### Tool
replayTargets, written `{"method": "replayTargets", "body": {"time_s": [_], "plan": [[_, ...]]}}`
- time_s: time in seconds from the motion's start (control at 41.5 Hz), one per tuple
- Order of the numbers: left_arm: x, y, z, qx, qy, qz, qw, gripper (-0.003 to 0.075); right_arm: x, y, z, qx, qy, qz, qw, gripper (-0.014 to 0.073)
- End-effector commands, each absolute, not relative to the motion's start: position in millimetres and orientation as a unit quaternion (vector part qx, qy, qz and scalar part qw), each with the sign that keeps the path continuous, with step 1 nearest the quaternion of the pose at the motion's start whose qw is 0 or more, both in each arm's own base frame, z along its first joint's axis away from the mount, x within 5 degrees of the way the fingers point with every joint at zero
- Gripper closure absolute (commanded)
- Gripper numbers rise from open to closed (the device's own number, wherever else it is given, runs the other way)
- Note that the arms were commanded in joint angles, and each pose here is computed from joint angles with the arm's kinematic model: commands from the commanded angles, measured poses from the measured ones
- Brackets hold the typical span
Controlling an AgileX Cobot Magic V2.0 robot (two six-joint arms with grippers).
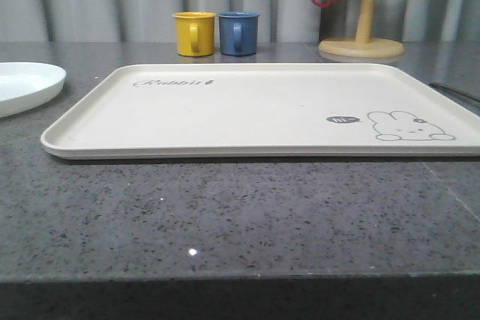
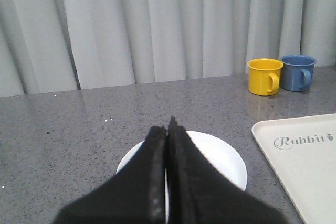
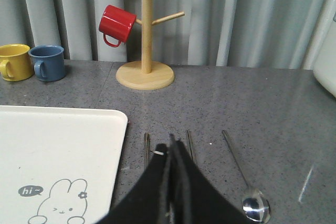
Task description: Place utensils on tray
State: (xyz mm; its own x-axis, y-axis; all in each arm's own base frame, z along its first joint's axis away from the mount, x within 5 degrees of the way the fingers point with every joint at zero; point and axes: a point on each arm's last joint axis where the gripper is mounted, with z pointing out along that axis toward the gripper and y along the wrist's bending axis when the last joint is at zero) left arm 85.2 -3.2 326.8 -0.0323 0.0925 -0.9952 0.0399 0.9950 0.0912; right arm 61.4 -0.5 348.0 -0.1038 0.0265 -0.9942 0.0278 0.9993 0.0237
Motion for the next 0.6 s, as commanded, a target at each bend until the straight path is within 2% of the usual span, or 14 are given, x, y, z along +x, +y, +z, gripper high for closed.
{"method": "replayTargets", "body": {"time_s": [0.0, 0.121, 0.193, 0.265, 0.41, 0.482, 0.579], "plan": [[86.1, -3.1, 346.4, 0.039, 0.678, 0.016, 0.733, 0.0739, 66.5, -1.5, 366.7, 0.021, 0.715, -0.004, 0.699, 0.0663], [86.1, -3.1, 346.2, 0.039, 0.679, 0.016, 0.733, 0.0737, 66.3, -1.5, 367.5, 0.021, 0.712, -0.004, 0.702, 0.0656], [86.1, -3.1, 346.4, 0.039, 0.678, 0.016, 0.733, 0.0705, 66.3, -1.5, 367.3, 0.021, 0.713, -0.004, 0.701, 0.0605], [86.1, -3.1, 346.4, 0.039, 0.678, 0.016, 0.733, 0.0616, 66.3, -1.5, 367.3, 0.021, 0.713, -0.004, 0.701, 0.05], [86.1, -3.1, 346.2, 0.039, 0.679, 0.016, 0.733, 0.0285, 66.3, -1.5, 367.3, 0.021, 0.713, -0.004, 0.701, 0.0221], [86.1, -3.1, 346.4, 0.039, 0.678, 0.016, 0.733, 0.0143, 66.3, -1.5, 367.3, 0.021, 0.713, -0.004, 0.701, 0.0096], [86.1, -3.1, 346.4, 0.039, 0.678, 0.016, 0.733, 0.0068, 66.3, -1.5, 367.3, 0.021, 0.713, -0.004, 0.701, 0.0011]]}}
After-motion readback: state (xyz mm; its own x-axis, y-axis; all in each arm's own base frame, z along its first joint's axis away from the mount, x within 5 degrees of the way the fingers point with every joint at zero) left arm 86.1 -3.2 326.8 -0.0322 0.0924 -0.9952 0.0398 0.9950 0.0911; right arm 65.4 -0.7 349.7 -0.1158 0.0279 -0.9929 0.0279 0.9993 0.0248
